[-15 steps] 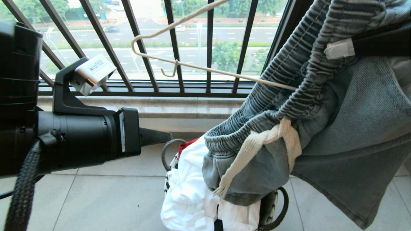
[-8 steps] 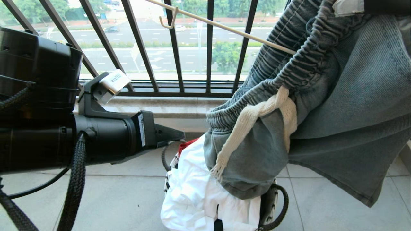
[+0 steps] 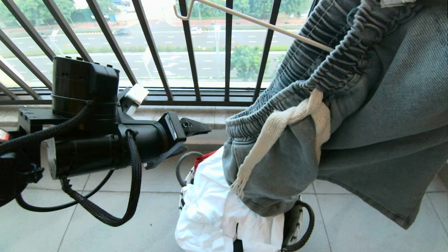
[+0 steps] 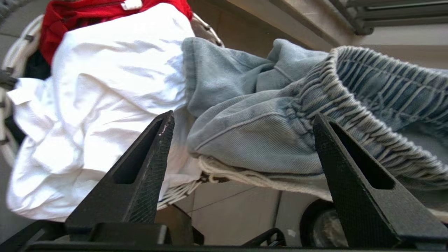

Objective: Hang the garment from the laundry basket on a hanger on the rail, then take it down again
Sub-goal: Hang the clothes on the clothes rack

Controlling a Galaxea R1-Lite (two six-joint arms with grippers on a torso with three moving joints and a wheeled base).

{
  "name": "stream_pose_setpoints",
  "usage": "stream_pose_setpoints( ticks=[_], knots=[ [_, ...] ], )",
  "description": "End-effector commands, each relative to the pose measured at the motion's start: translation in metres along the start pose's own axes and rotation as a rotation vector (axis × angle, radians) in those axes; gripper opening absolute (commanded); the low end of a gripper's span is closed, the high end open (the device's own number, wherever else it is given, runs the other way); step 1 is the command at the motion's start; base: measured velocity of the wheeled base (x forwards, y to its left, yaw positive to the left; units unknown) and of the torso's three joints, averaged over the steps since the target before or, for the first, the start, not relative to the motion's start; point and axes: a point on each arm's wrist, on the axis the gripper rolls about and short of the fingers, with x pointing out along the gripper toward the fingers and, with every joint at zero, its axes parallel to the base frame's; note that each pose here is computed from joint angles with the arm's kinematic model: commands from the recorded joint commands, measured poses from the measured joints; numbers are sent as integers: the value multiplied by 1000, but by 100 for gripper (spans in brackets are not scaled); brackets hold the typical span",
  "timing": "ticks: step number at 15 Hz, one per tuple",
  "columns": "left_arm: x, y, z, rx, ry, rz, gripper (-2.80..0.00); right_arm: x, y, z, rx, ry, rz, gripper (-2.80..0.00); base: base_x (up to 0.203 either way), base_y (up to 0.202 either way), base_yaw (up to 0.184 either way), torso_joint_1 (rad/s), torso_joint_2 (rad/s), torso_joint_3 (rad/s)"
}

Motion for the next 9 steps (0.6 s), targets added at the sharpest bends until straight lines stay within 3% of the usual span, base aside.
stream_pose_setpoints(
  ticks=[1, 4, 7, 9],
  knots=[
    [7, 8, 0, -48, 48, -42, 0, -3, 2, 1, -4, -11, 18, -280, 0, 0, 0, 0, 0, 0],
    [5, 14, 4, -60, 72, -67, 0, -3, 7, 3, -4, -24, 56, -280, 0, 0, 0, 0, 0, 0],
    [0, 14, 2, -44, 29, -120, 0, 5, 16, -5, 10, -2, 121, -280, 0, 0, 0, 0, 0, 0],
    [-15, 9, 3, -22, -2, -197, 0, 9, 18, -8, 15, 9, 136, -280, 0, 0, 0, 0, 0, 0]
  ],
)
